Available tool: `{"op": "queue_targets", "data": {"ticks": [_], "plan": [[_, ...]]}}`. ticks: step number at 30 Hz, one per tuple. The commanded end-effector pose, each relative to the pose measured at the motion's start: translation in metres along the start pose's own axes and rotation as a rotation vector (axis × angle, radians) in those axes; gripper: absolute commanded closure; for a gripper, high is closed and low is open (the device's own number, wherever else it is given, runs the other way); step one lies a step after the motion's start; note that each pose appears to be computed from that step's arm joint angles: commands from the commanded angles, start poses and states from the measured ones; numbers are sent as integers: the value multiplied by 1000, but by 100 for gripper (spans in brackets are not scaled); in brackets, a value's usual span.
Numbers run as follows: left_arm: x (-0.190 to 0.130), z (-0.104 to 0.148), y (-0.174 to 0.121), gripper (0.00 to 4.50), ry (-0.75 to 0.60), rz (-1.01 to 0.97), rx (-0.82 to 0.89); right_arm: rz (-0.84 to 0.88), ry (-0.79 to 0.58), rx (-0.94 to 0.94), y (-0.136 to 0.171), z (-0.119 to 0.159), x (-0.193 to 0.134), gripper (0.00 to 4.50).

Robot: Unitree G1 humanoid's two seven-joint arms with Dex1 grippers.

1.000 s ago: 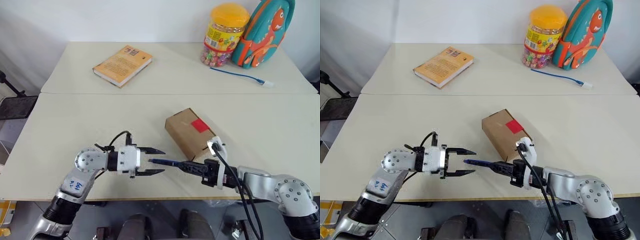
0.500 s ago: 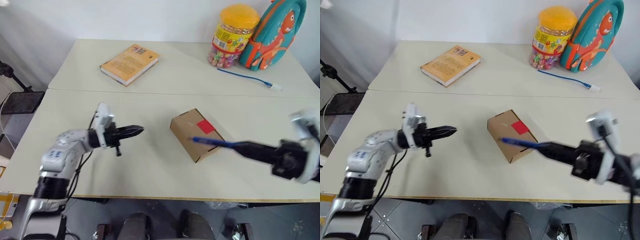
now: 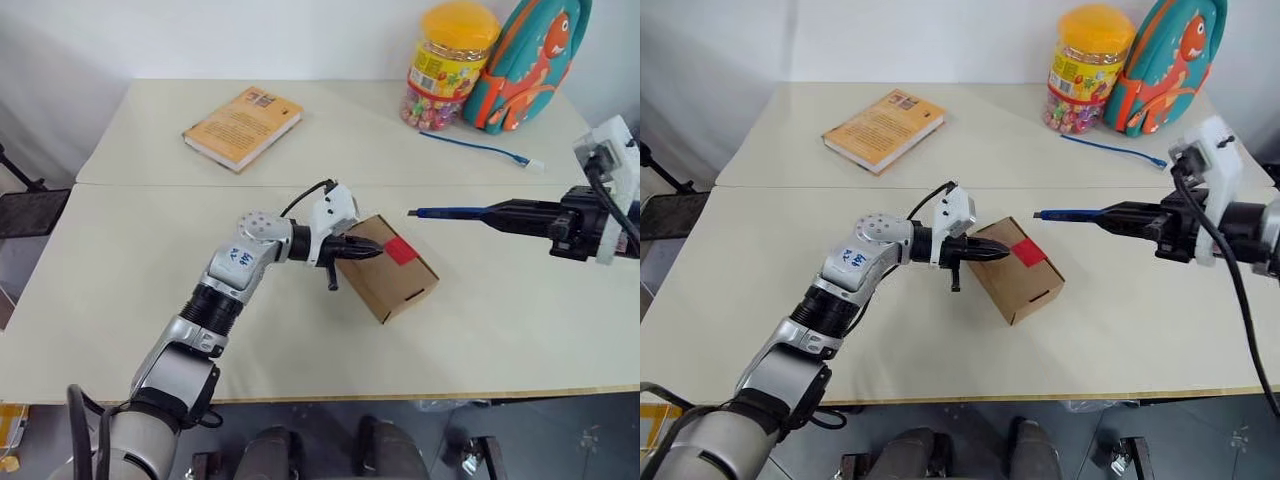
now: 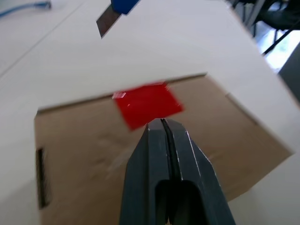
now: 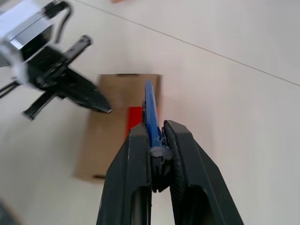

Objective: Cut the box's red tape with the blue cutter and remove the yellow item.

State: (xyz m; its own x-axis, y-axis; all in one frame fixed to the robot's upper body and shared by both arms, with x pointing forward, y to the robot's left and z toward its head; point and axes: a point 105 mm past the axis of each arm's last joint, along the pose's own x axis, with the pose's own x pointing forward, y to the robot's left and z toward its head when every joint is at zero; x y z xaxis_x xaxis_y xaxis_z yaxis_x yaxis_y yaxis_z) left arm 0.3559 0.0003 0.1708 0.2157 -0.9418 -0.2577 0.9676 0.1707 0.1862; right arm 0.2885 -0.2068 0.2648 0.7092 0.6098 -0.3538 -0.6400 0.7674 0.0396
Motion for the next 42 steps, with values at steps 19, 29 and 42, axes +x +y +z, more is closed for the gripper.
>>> {"op": "queue_targets", "data": {"ticks": [19, 29, 42], "plan": [[5, -5, -6, 450, 70, 42, -3, -8, 38, -71, -8, -11, 26, 436], [8, -7, -6, 450, 66, 55, -43, 6, -7, -119, -8, 2, 21, 436], [8, -5, -8, 450, 61, 45, -61, -16, -16, -103, -13, -3, 31, 436]]}}
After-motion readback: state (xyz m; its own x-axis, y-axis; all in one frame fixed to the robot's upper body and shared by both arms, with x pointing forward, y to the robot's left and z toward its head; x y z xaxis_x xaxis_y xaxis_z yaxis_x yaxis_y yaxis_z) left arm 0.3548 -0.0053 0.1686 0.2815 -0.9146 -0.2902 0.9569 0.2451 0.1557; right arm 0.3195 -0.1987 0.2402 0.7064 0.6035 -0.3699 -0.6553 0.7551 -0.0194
